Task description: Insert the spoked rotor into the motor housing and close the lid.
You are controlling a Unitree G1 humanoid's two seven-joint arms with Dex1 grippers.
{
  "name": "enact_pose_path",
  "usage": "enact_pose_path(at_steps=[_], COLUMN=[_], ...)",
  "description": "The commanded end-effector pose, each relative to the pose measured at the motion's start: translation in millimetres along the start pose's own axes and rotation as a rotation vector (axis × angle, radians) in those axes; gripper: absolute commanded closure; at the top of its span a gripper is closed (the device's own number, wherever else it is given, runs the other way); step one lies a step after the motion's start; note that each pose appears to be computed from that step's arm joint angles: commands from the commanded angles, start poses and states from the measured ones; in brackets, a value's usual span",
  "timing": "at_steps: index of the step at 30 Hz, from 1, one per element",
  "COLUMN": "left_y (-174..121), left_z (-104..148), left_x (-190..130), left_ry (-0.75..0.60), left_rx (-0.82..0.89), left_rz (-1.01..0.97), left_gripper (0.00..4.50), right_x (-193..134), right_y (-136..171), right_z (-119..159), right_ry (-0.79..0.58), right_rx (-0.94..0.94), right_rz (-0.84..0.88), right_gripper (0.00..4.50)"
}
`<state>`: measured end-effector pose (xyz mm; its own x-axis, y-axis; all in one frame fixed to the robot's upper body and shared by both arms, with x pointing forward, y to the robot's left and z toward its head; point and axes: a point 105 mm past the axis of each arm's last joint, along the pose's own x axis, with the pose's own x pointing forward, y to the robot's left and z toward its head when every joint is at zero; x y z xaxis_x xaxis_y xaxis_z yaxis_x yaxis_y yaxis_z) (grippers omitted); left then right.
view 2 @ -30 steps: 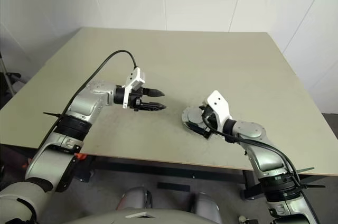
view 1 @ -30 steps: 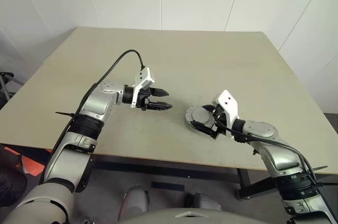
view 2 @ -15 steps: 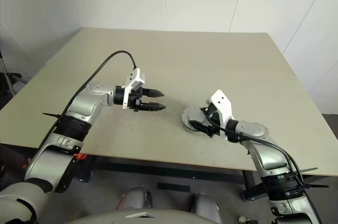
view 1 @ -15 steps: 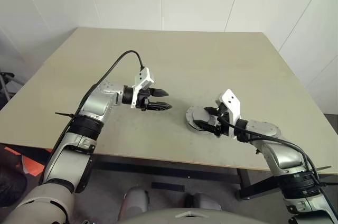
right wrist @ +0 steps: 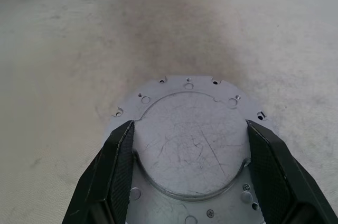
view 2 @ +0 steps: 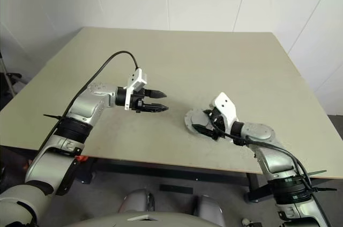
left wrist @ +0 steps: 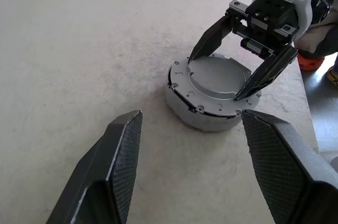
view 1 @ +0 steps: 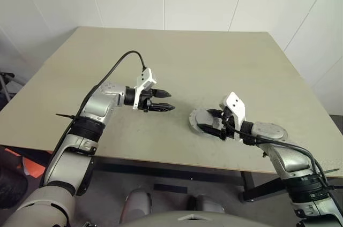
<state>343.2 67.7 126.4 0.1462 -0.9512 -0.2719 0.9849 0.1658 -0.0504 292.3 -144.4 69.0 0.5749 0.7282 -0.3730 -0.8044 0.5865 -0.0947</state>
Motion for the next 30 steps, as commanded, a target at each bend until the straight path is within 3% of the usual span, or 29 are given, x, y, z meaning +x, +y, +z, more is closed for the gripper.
enact_pose_path(at_steps=[1, 20, 30], left_y=[-1, -3, -3], left_z=[13, 11, 11], left_x=[-4, -4, -3], left_ry=[-0.026, -0.025, -0.024], left_rx=[0.039, 0.031, 0.029], left_rz=[0.006, 0.004, 0.006], left_gripper=[1.31, 1.31, 1.31], right_x=[5, 2, 7], right_y=[3, 8, -4], right_z=[2, 11, 15], right_ry=[-0.003, -0.040, -0.057], right_rx=[-0.021, 0.133, 0.027], right_rz=[0.004, 0.032, -0.069], right_gripper=[1.40, 1.40, 1.40])
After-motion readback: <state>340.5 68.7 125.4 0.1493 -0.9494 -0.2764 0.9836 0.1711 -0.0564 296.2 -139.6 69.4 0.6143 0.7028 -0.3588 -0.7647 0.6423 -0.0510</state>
